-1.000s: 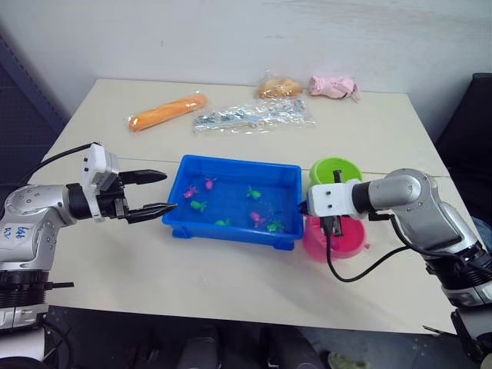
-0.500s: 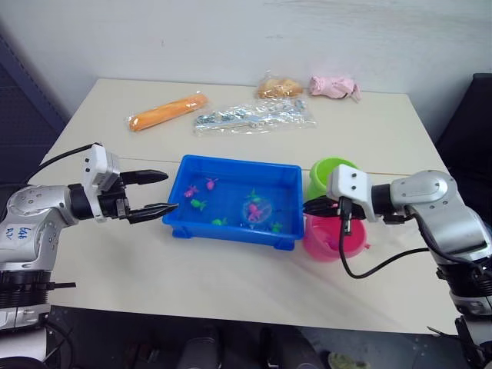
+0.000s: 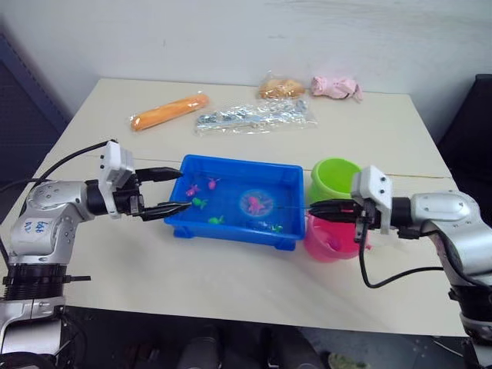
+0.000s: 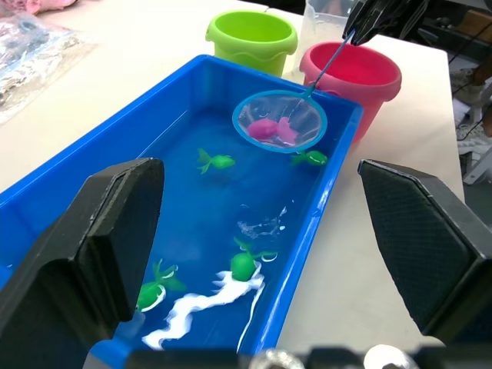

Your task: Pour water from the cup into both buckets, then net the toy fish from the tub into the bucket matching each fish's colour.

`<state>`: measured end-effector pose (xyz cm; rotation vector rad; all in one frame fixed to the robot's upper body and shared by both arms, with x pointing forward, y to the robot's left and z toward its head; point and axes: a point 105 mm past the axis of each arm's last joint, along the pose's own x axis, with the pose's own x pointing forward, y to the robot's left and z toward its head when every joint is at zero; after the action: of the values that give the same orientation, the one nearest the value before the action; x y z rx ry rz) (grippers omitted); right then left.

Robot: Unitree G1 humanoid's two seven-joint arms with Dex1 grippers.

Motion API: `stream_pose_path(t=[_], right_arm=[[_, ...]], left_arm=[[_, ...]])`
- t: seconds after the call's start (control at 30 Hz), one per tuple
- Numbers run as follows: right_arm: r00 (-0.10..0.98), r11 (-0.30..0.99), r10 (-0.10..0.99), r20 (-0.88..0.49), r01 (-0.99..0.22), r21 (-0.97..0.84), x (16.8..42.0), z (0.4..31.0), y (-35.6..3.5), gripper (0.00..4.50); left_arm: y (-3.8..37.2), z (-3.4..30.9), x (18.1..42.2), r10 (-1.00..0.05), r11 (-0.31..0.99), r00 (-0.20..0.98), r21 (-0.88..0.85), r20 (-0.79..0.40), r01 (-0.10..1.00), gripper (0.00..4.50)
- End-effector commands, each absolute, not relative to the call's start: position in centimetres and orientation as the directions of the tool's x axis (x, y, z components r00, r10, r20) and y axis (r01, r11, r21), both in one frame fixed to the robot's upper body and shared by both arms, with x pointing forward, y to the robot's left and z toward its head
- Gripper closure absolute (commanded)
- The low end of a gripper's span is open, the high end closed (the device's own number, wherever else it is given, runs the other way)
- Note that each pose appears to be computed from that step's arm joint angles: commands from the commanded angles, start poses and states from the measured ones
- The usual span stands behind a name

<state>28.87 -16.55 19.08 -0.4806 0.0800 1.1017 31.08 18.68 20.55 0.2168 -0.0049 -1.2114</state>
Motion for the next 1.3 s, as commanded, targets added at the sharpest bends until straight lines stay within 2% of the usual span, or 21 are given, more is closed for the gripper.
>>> stream_pose_path(t=[0.03, 0.4, 0.57, 0.63, 0.9, 1.1, 1.3], right_arm=[[0.533, 0.415, 0.818, -0.215, -0.807, -0.421, 27.2, 22.3, -18.2, 4.5], [0.719, 0.602, 0.686, -0.116, -0.649, -0.465, 22.1, 22.7, -23.9, 4.5], [0.742, 0.569, 0.641, -0.195, -0.63, -0.528, 20.7, 20.2, -25.2, 4.5], [0.765, 0.568, 0.617, -0.184, -0.594, -0.569, 20.6, 19.5, -25.7, 4.5], [0.8, 0.429, 0.572, -0.178, -0.477, -0.767, 20.1, 16.7, -27.3, 4.5], [0.81, 0.332, 0.568, -0.146, -0.388, -0.86, 20.4, 16.1, -27.6, 4.5], [0.822, 0.14, 0.552, -0.143, -0.26, -0.955, 20.1, 15.9, -28.1, 4.5]], left_arm=[[17.5, 21.9, 30.6, -0.95, 0.285, 0.305, 0.204, -0.072, 0.936, 0.14], [13.7, 22.0, 30.3, -0.982, 0.181, 0.186, 0.177, -0.01, 0.967, 0.14], [12.0, 21.9, 30.1, -0.991, 0.133, 0.134, 0.171, 0.005, 0.976, 0.14], [11.7, 21.8, 30.0, -0.992, 0.127, 0.127, 0.164, 0.012, 0.978, 0.14], [11.8, 21.2, 29.5, -0.991, 0.132, 0.132, 0.141, 0.012, 0.981, 0.14], [12.1, 21.1, 29.5, -0.989, 0.145, 0.144, 0.139, 0.013, 0.98, 0.14], [12.2, 21.1, 29.5, -0.988, 0.152, 0.151, 0.143, 0.019, 0.978, 0.14]])
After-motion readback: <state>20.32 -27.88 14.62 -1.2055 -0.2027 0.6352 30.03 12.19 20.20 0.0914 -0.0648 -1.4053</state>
